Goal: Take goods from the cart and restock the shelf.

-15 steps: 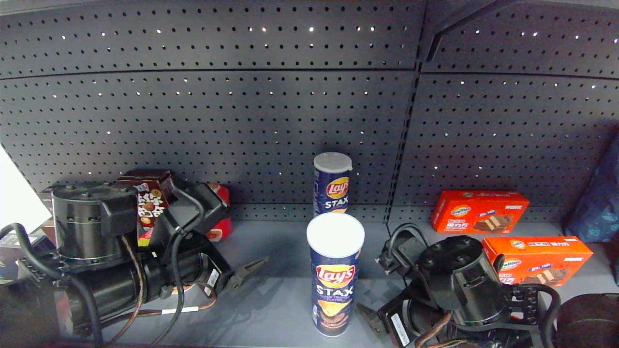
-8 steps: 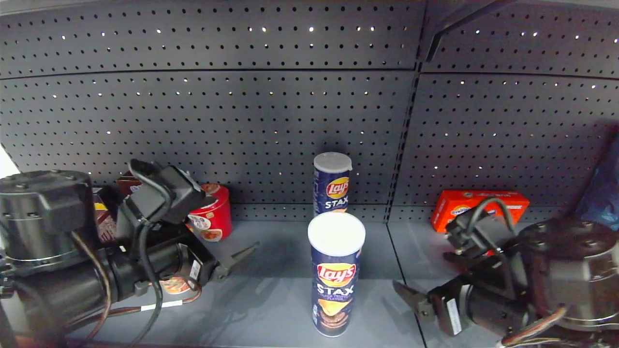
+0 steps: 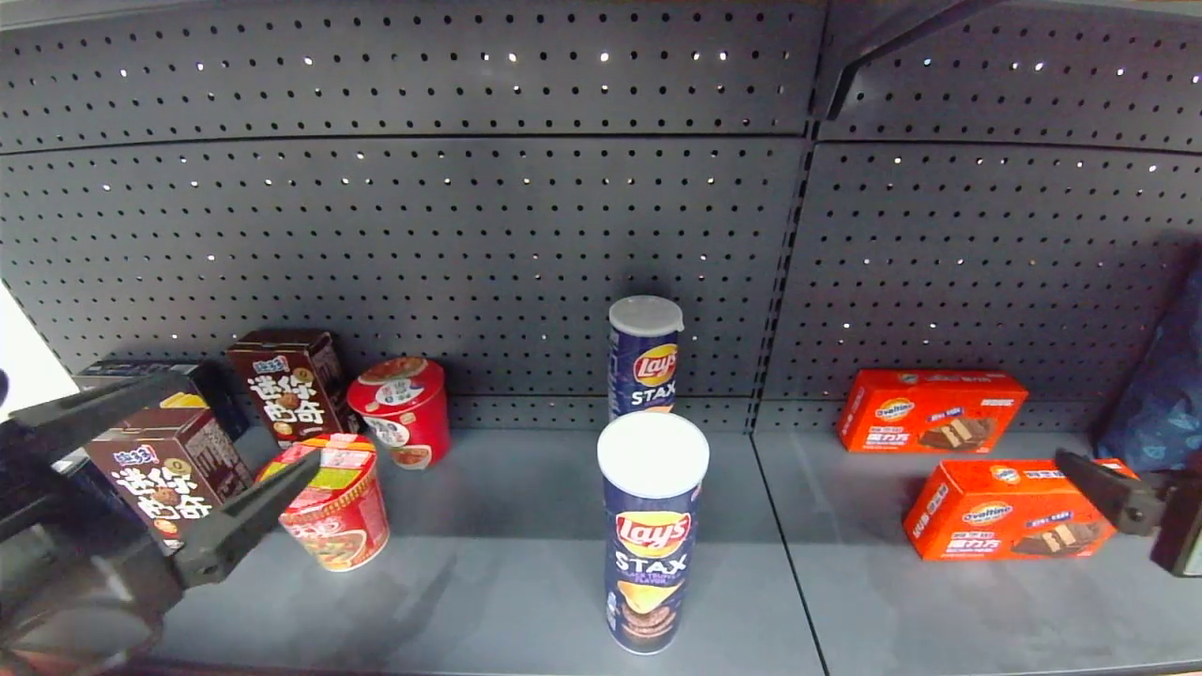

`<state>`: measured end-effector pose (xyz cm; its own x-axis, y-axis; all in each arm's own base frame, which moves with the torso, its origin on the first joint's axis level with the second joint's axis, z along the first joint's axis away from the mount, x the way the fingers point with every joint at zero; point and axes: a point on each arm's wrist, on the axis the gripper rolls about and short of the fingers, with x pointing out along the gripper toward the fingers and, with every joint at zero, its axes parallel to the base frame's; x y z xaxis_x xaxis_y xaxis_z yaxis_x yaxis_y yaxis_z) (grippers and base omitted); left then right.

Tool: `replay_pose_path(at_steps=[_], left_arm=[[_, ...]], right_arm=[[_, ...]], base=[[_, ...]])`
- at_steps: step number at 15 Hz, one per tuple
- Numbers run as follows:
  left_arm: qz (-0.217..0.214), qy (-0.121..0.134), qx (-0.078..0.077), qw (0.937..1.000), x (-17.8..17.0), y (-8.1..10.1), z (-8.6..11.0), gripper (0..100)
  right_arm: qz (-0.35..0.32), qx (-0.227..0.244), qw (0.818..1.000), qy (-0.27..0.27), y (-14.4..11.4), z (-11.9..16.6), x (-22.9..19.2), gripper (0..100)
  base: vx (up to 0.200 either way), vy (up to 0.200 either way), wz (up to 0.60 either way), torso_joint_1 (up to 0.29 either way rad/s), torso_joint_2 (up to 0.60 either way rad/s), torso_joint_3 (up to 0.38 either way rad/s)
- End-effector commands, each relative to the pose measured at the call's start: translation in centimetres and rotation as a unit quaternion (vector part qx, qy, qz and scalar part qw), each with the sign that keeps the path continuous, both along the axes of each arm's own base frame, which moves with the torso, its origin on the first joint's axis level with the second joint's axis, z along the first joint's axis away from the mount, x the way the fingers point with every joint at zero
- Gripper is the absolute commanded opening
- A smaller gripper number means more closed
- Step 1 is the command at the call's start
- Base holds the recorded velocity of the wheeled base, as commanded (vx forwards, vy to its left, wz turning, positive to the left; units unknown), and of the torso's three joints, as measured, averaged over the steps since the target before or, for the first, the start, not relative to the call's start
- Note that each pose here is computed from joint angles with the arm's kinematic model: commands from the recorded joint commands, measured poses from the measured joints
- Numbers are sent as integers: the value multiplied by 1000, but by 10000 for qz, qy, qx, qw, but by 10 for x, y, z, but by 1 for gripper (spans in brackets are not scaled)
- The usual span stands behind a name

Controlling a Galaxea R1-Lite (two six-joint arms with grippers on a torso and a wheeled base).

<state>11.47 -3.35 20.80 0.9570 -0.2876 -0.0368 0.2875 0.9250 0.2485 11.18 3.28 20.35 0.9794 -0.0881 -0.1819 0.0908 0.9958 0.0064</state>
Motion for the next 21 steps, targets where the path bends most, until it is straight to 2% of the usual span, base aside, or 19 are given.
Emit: replay_pose_path(at_steps=[1, 2, 3, 4, 5, 6, 7, 8, 9, 10, 11, 12, 13, 14, 15, 17, 18, 20, 21], left_arm=[[1179, -347, -367, 9917, -67, 29, -32, 100], [1473, -357, -461, 9874, -82, 32, -42, 100], [1776, -351, -482, 9823, -103, 36, -56, 100], [2268, -98, -403, 9731, -132, 37, -82, 100], [2406, -21, -385, 9699, -146, 36, -101, 100], [2377, -2, -420, 9704, -146, 36, -101, 100], [2066, -249, -500, 9768, -145, 35, -95, 100], [1417, -234, -501, 9884, -145, 34, -101, 100], [1097, -236, -493, 9925, -147, 32, -111, 100], [1057, -127, -442, 9933, -144, 32, -120, 100], [1042, -103, -401, 9937, -143, 32, -122, 100], [1019, -100, -332, 9942, -141, 32, -127, 100], [954, -211, -391, 9944, -139, 32, -126, 100], [982, -251, -510, 9935, -139, 32, -127, 100], [1012, -103, -594, 9930, -138, 32, -132, 100], [1349, -81, -710, 9883, -138, 33, -132, 100], [1510, -55, -912, 9843, -138, 34, -132, 100], [1472, -56, -882, 9852, -138, 34, -132, 100], [1375, -34, -919, 9862, -138, 33, -133, 100]], right_arm=[[-961, 58, 9948, -342, -32, -15, -62, 100], [-1301, -5, 9912, -260, -37, -27, -78, 100], [-1699, -56, 9852, -211, -43, -39, -95, 100], [-2581, -105, 9660, -39, -44, -56, -122, 100], [-2697, -67, 9629, -42, -42, -69, -136, 100], [-2375, -22, 9711, -256, -39, -83, -147, 100], [-2091, 16, 9773, -328, -38, -96, -147, 100], [-1809, 107, 9817, -589, -37, -94, -143, 100], [-1121, 152, 9906, -772, -35, -100, -137, 100], [-510, 128, 9954, -802, -33, -113, -130, 100], [-422, 27, 9955, -848, -33, -118, -128, 100], [-355, -92, 9972, -648, -33, -122, -127, 100], [-288, -106, 9987, -415, -32, -126, -128, 100], [-264, -120, 9986, -452, -32, -126, -128, 100], [-264, -121, 9985, -459, -32, -126, -128, 100], [-264, -120, 9986, -452, -32, -126, -128, 100], [-264, -120, 9986, -452, -32, -126, -128, 100], [-264, -120, 9986, -452, -32, -126, -128, 100], [-264, -120, 9986, -452, -32, -126, -128, 100]], base=[[0, 0, 0, 0, 0, 0], [0, 0, 0, 0, 0, 0], [0, 0, 0, 0, 0, 0], [0, 0, 0, 0, 0, 0], [0, 0, 0, 0, 0, 0], [0, 0, 0, 0, 0, 0], [0, 0, 0, 0, 0, 0], [0, 0, 0, 0, 0, 0], [0, 0, 0, 0, 0, 0], [0, 0, 0, 0, 0, 0], [0, 0, 0, 0, 0, 0], [0, 0, 0, 0, 0, 0], [0, 0, 0, 0, 0, 0], [0, 0, 0, 0, 0, 0], [0, 0, 0, 0, 0, 0], [0, 0, 0, 0, 0, 0], [0, 0, 0, 0, 0, 0], [0, 0, 0, 0, 0, 0], [0, 0, 0, 0, 0, 0]])
